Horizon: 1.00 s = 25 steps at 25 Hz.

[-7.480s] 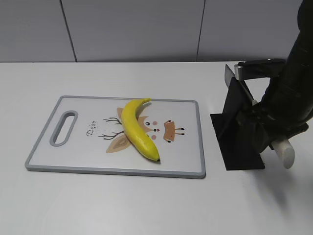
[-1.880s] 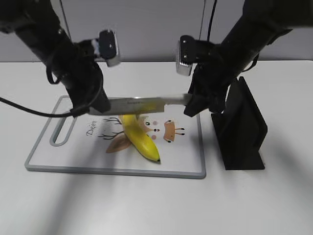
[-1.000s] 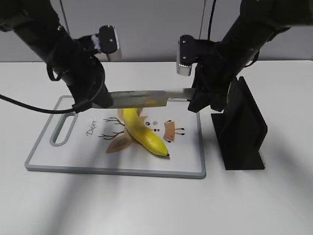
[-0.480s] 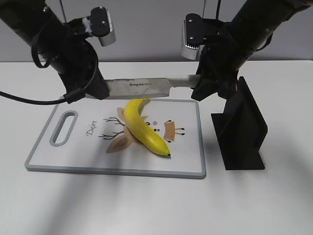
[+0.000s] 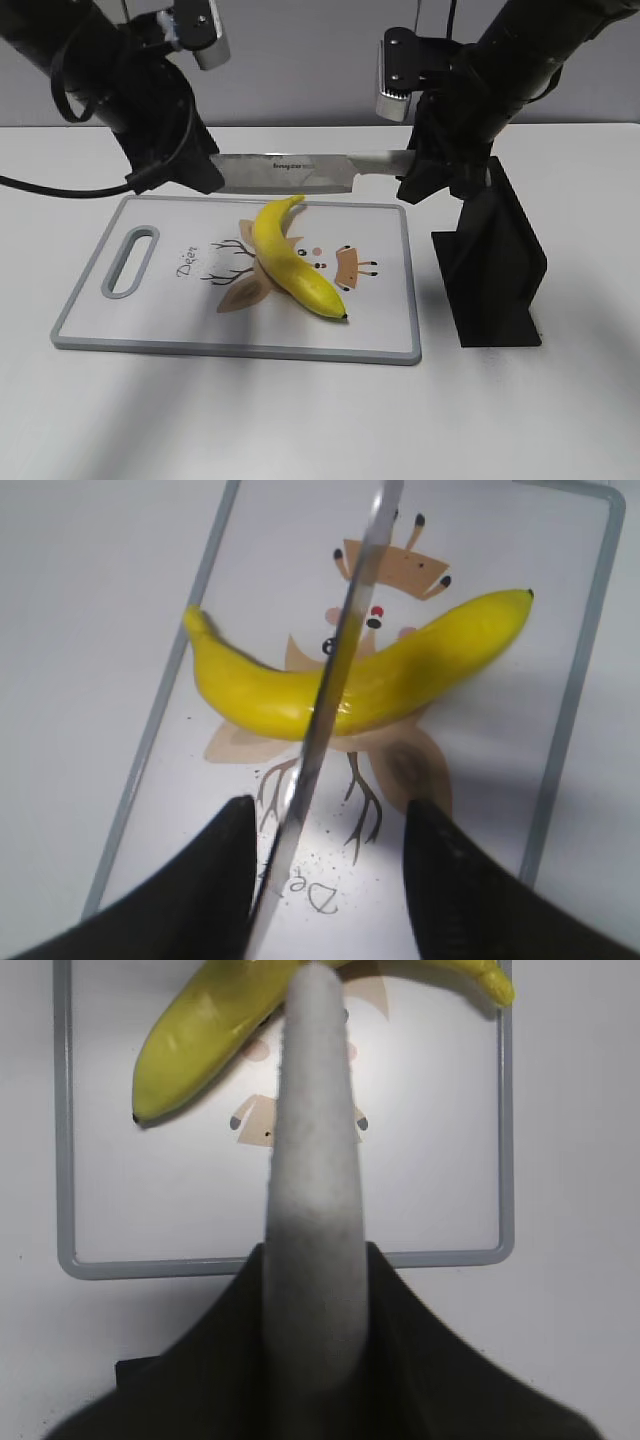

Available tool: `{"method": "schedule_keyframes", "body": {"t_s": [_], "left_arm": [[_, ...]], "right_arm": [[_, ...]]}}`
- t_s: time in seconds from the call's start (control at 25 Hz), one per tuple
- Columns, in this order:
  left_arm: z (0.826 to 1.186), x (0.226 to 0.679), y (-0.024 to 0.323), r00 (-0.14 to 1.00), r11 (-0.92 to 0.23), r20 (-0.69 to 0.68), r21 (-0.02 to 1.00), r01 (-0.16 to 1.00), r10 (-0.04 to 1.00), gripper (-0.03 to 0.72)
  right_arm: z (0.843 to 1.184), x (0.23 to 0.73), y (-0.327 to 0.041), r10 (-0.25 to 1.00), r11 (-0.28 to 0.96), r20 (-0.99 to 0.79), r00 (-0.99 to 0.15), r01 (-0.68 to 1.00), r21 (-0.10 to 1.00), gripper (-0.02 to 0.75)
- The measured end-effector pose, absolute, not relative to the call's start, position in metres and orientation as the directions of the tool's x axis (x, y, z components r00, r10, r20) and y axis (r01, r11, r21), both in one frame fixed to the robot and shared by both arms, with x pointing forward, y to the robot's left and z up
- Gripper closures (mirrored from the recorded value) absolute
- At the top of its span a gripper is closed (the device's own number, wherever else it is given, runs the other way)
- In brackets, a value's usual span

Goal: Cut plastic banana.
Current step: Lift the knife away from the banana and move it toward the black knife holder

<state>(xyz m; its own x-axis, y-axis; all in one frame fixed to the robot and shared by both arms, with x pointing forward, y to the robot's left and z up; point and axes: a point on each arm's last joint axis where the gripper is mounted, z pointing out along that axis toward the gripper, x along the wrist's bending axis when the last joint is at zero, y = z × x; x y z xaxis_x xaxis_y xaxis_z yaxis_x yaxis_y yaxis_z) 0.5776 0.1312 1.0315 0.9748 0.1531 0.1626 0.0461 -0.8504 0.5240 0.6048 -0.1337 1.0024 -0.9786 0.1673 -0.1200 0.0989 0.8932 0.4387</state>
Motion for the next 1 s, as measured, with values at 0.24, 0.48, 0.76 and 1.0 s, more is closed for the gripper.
{"method": "schedule_keyframes", "body": {"t_s": [0.24, 0.48, 0.76, 1.0], "left_arm": [[1.059, 0.576, 0.135, 0.935, -0.819, 0.265, 0.572, 0.043, 0.234, 0.22], [1.082, 0.57, 0.142, 0.888, -0.78, 0.279, 0.612, 0.128, 0.365, 0.219], [1.105, 0.562, 0.167, 0.756, -0.69, 0.226, 0.619, 0.375, 0.614, 0.196], [1.108, 0.553, 0.194, 0.615, -0.569, 0.122, 0.549, 0.613, 0.779, 0.153]], "right_arm": [[1.002, 0.603, -0.134, 0.15, 0.911, -0.134, -0.98, 0.085, 0.403, 0.557], [1.012, 0.6, -0.134, 0.25, 0.895, -0.114, -0.961, 0.185, 0.406, 0.558], [1.05, 0.586, -0.142, 0.503, 0.779, -0.06, -0.862, 0.423, 0.462, 0.558], [1.074, 0.571, -0.148, 0.686, 0.623, 0.056, -0.725, 0.627, 0.468, 0.558]]}}
